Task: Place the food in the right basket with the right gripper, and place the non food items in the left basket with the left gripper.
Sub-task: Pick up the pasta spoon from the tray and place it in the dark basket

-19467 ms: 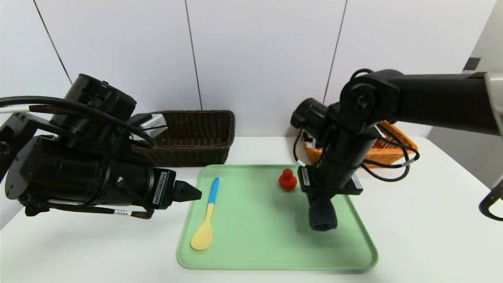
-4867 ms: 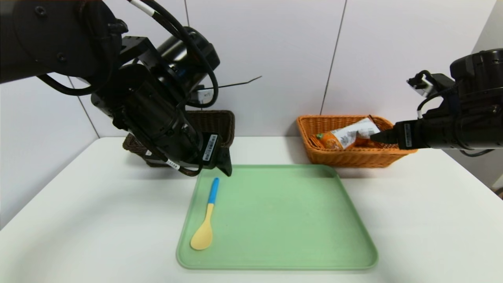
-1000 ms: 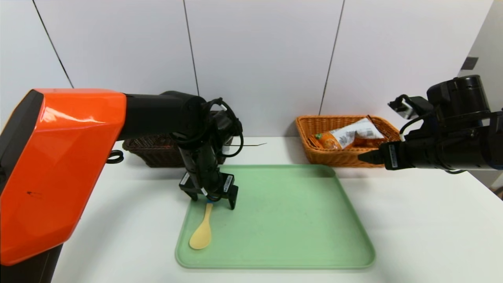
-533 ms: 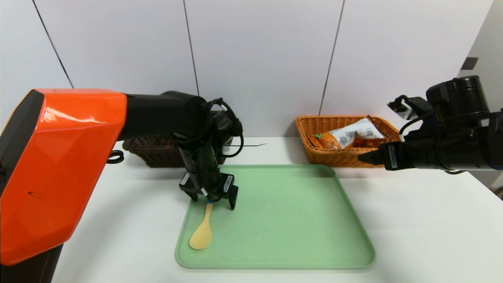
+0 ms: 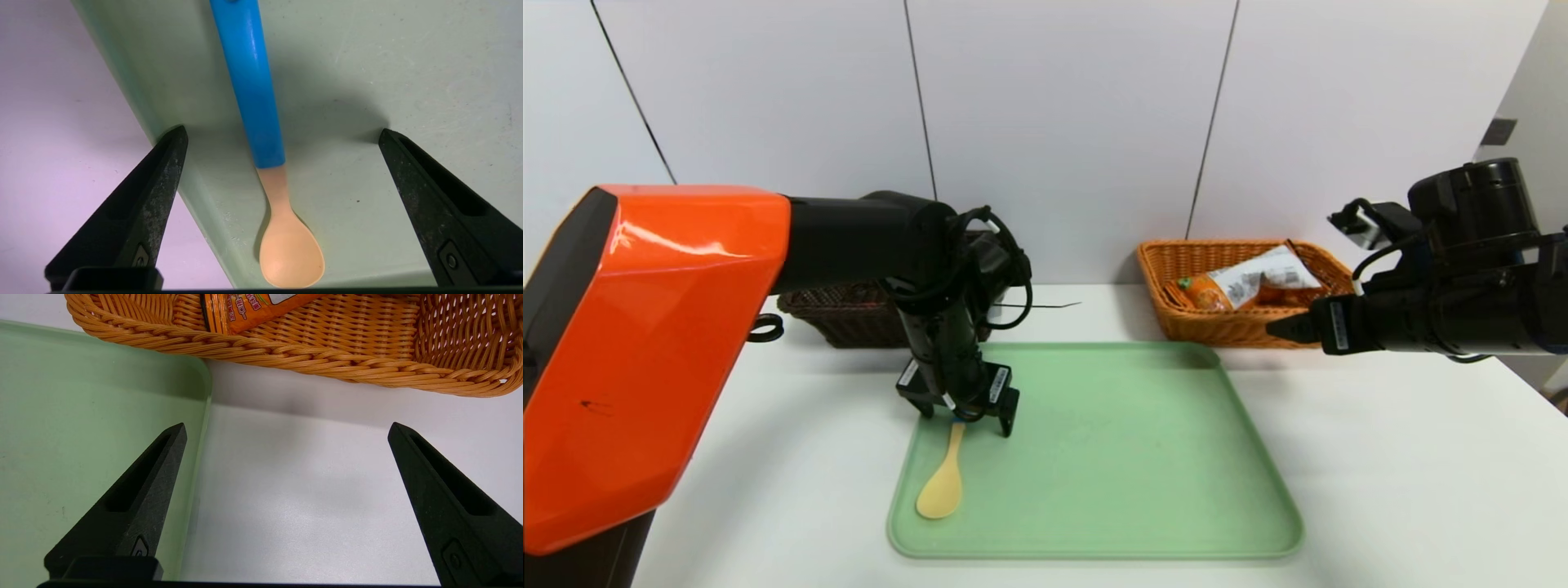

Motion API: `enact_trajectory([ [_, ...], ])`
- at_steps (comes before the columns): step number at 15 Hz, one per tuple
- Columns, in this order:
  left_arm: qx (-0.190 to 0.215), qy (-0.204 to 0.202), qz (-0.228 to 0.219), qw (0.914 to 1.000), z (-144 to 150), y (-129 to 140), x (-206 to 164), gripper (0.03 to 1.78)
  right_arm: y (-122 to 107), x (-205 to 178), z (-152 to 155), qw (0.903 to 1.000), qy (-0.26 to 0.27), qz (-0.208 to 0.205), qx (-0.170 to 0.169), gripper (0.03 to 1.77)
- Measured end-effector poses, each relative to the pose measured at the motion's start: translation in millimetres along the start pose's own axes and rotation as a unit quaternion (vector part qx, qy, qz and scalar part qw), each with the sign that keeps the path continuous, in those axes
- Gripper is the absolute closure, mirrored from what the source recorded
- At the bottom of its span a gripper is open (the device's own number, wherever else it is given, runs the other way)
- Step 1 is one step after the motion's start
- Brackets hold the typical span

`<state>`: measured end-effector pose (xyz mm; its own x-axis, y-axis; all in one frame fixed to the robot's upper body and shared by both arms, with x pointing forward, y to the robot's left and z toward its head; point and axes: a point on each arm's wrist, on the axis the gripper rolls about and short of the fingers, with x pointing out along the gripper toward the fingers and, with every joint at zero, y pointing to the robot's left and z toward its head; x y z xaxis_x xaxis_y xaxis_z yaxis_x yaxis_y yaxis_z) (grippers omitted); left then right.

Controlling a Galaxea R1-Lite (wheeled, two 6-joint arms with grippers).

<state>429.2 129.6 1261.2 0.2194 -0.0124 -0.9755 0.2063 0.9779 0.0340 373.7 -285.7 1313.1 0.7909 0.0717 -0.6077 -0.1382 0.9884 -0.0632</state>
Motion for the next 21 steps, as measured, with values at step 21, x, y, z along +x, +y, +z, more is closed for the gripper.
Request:
enact_trajectory([
  [21, 0.003, -0.025, -0.004, 0.9997, -5, 1, -27, 0.12, 4, 1, -1, 1.0, 0.003, 0.005, -0.007, 0.1],
])
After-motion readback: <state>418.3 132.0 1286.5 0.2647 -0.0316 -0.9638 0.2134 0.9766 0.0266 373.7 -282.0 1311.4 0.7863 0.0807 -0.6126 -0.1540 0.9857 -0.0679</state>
